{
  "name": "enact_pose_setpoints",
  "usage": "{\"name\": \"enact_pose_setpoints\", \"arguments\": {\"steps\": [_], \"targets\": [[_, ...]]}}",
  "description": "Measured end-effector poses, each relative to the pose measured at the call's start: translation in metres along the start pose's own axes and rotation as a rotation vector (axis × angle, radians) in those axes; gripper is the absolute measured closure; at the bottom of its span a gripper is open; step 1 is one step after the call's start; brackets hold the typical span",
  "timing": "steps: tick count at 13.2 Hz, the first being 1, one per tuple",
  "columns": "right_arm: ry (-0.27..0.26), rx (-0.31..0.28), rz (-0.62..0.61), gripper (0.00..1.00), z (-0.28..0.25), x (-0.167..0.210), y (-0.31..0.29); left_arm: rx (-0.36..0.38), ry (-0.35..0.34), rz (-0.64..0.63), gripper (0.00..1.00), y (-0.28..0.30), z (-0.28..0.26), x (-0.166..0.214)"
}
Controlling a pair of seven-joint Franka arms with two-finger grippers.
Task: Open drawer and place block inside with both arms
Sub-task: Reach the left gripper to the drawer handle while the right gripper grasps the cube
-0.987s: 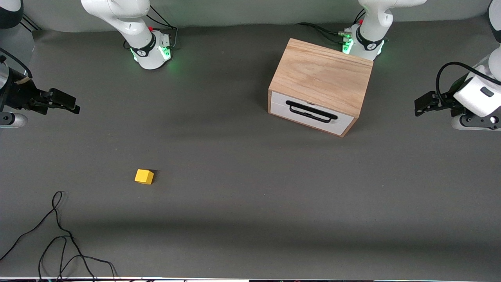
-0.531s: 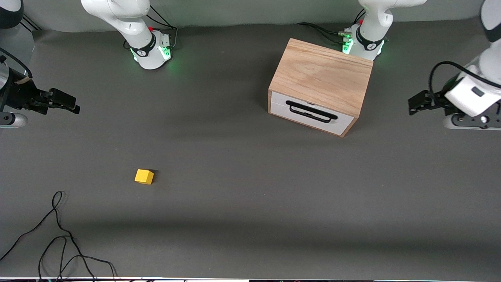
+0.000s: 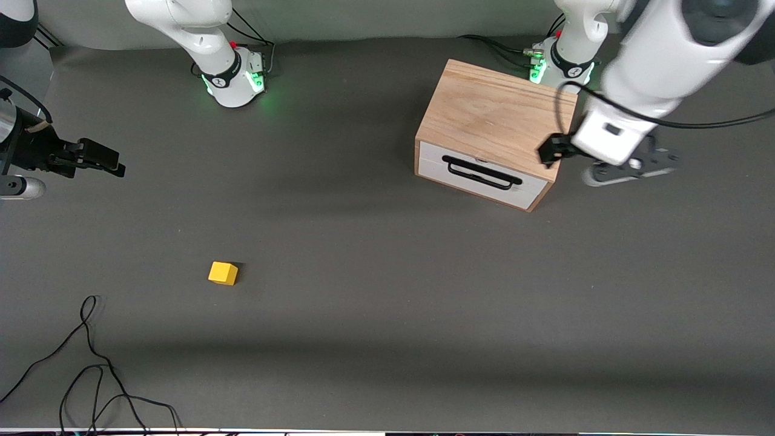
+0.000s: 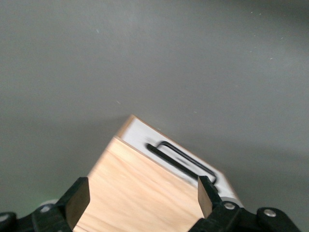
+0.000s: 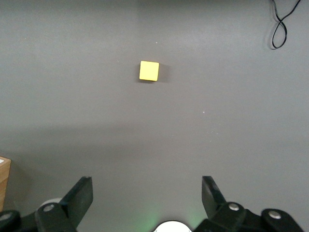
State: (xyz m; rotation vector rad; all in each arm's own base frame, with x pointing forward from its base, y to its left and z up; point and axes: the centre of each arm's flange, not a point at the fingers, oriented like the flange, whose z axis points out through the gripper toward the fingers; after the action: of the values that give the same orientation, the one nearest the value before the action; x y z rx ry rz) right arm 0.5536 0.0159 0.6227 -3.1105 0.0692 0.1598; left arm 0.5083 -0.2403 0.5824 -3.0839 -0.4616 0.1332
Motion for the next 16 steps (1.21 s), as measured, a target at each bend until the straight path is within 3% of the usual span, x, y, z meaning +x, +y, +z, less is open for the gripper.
{"name": "enact_pose_setpoints", "arguments": {"steps": [5,10,13,16], "targets": [[-0.041,0.003,-0.013,0.0,0.027,0.019,0.0,-0.013,-0.046,-0.35,0.0,0.088,0.02,-0.04],[-0.02,0.012,-0.011,0.0,0.093,0.057,0.0,0.015,-0.071,-0.67,0.0,0.116,0.039,-0.051],[-0.035,0.017,-0.007,0.0,0.153,0.078,0.001,0.055,-0.082,-0.785,0.0,0.111,0.055,-0.043],[-0.013,0.022,-0.002,0.0,0.225,0.088,0.003,0.122,-0.099,-0.82,0.0,0.108,0.087,-0.042]]}}
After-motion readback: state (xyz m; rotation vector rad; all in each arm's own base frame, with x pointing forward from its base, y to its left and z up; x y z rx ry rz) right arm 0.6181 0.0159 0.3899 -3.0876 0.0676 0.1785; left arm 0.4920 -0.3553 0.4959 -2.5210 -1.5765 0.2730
